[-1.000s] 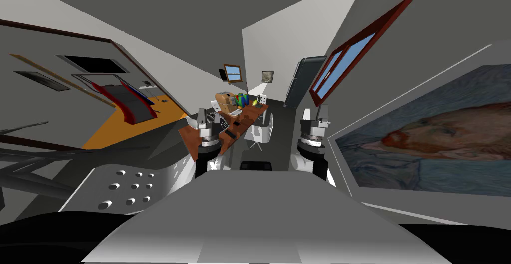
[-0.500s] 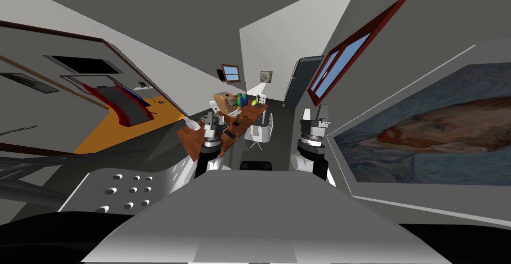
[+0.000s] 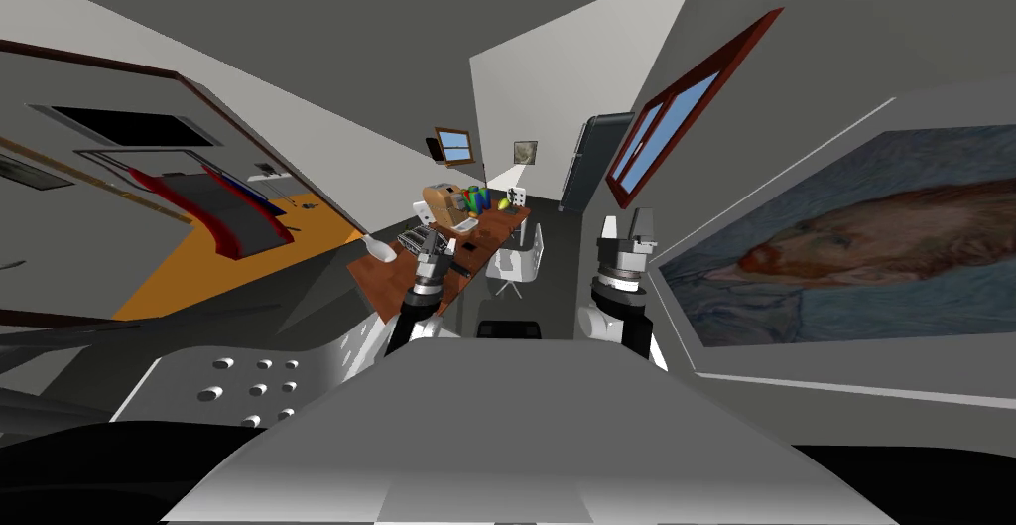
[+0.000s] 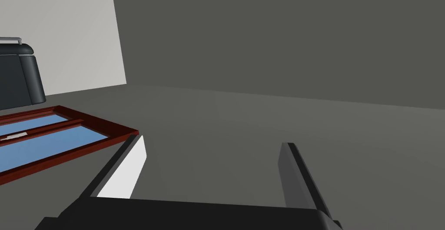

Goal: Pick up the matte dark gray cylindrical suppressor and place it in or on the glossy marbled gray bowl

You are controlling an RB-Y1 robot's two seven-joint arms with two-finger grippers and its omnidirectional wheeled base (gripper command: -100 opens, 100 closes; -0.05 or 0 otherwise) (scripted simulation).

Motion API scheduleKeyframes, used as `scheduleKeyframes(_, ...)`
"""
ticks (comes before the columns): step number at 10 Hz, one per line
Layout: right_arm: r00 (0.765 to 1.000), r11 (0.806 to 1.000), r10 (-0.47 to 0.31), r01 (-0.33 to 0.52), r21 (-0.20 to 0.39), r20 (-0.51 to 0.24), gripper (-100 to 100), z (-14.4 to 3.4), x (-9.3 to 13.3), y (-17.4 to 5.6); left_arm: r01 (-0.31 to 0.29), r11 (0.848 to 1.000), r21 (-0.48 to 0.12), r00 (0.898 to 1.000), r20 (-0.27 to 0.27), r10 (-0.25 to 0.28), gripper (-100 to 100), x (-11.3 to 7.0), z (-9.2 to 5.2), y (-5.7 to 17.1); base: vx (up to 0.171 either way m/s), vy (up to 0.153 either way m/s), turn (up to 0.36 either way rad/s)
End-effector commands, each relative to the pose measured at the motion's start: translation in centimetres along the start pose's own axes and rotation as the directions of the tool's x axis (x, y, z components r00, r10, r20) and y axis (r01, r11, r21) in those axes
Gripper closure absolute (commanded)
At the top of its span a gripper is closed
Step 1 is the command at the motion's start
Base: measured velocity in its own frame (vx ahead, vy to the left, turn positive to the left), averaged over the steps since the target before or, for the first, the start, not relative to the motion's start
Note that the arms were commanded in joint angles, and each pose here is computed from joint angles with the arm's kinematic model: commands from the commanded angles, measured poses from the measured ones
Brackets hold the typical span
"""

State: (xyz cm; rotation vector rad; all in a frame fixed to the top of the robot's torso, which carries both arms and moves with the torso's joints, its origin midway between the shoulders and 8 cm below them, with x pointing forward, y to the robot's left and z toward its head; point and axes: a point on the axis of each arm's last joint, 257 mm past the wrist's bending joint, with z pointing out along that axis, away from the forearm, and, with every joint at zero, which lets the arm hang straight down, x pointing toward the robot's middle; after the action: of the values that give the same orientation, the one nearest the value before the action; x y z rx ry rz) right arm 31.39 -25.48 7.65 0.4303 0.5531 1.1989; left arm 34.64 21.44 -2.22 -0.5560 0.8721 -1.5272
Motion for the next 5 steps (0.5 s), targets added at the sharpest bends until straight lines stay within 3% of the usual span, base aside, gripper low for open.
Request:
scheduleKeyframes(1,1.0,1.0,0.0,0.0,0.0,0.0,0,0.0,0.0,0.0,0.052,0.998,-0.044,0.998,-0.042,-0.053,-100,0.7,-0.8,1.7,-0.01,0.061,-0.123)
scheduleKeyframes(2,1.0,1.0,0.0,0.0,0.0,0.0,0,0.0,0.0,0.0,0.061,0.997,-0.045,0.997,-0.042,-0.063,-100,0.7,-0.8,1.7,-0.009,0.047,-0.045)
scheduleKeyframes(4,1.0,1.0,0.0,0.0,0.0,0.0,0,0.0,0.0,0.0,0.121,0.986,-0.119,0.987,-0.09,-0.132,-100,1.4,-2.1,4.3,-0.019,0.048,-0.112)
scheduleKeyframes(5,1.0,1.0,0.0,0.0,0.0,0.0,0,0.0,0.0,0.0,0.136,0.983,-0.121,0.985,-0.09,-0.147,-100,1.4,-2.1,4.3,-0.017,0.046,-0.043)
